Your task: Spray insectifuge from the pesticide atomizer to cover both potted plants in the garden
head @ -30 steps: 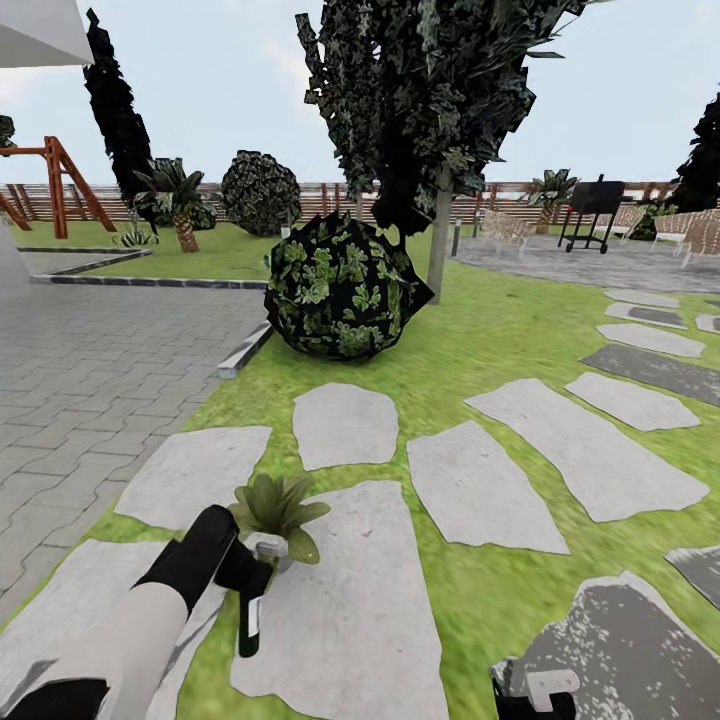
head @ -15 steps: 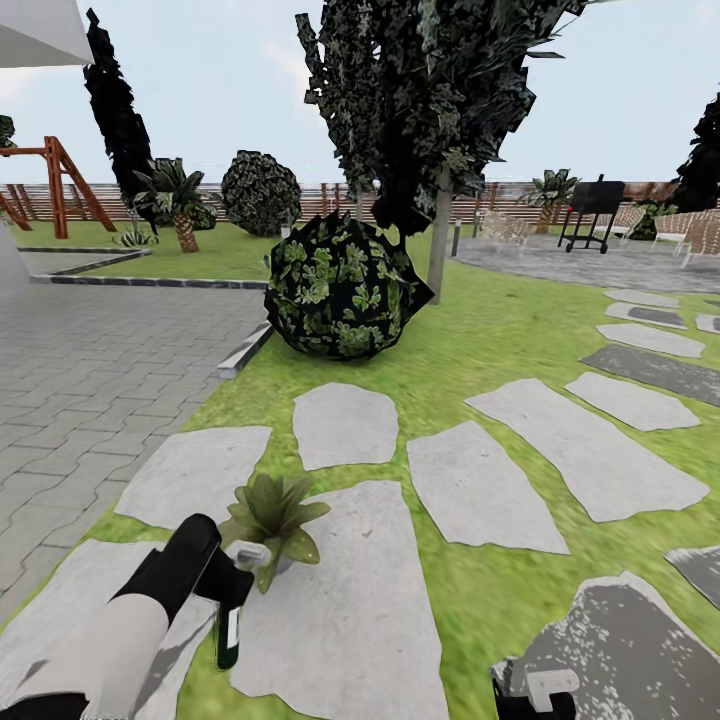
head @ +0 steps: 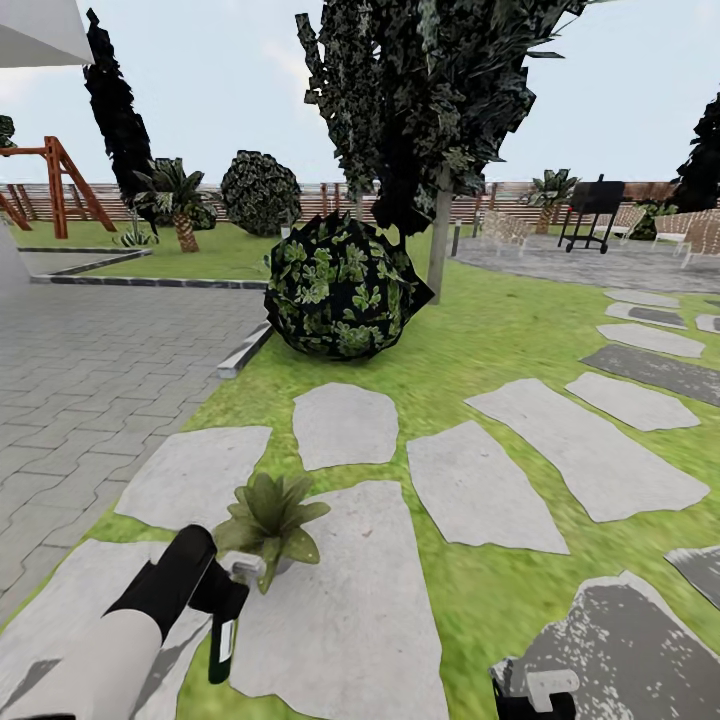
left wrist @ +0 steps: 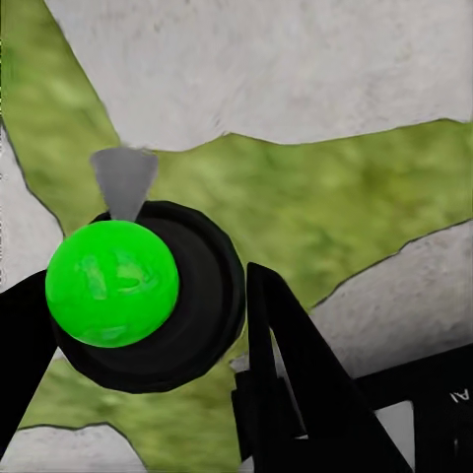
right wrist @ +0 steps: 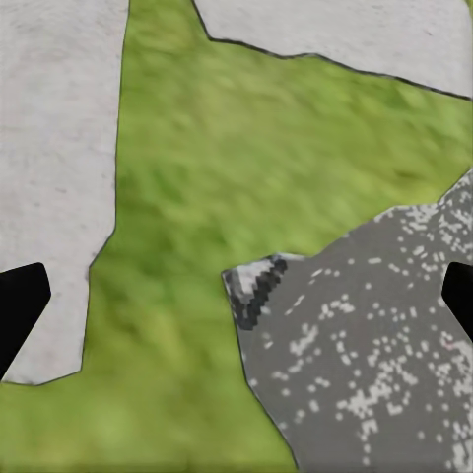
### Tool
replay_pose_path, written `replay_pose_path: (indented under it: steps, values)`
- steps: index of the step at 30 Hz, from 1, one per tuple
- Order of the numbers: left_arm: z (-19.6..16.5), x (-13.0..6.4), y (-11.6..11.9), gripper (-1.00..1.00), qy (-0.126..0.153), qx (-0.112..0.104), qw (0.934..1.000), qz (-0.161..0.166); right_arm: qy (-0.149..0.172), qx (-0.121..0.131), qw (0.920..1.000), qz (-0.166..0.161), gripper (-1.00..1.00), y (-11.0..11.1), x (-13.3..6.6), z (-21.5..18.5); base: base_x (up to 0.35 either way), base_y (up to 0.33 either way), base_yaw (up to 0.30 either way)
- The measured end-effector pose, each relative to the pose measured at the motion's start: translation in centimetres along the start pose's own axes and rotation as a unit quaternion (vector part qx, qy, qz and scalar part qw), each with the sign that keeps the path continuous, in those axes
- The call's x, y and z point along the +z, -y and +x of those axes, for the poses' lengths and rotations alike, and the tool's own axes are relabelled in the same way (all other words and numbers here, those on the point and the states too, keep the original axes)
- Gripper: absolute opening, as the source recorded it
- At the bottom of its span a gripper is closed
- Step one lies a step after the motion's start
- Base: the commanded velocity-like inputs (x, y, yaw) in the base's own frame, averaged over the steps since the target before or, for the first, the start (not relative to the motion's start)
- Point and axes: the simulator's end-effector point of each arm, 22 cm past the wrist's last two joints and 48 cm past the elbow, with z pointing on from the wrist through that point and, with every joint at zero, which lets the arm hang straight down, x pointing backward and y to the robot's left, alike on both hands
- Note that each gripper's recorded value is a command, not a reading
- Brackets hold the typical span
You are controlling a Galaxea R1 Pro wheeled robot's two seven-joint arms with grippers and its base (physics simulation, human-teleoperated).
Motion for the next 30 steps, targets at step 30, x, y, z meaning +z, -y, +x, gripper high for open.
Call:
replay_pose_path:
  steps: [30]
  values:
    - [-0.7, -1.8, -3.6, -1.00, 0.017, -0.028, 0.9994, -0.012, 0.000, 0.000, 1.0000, 0.000, 1.00, 0.0, 0.0, 0.0, 0.049, 0.000, 0.000]
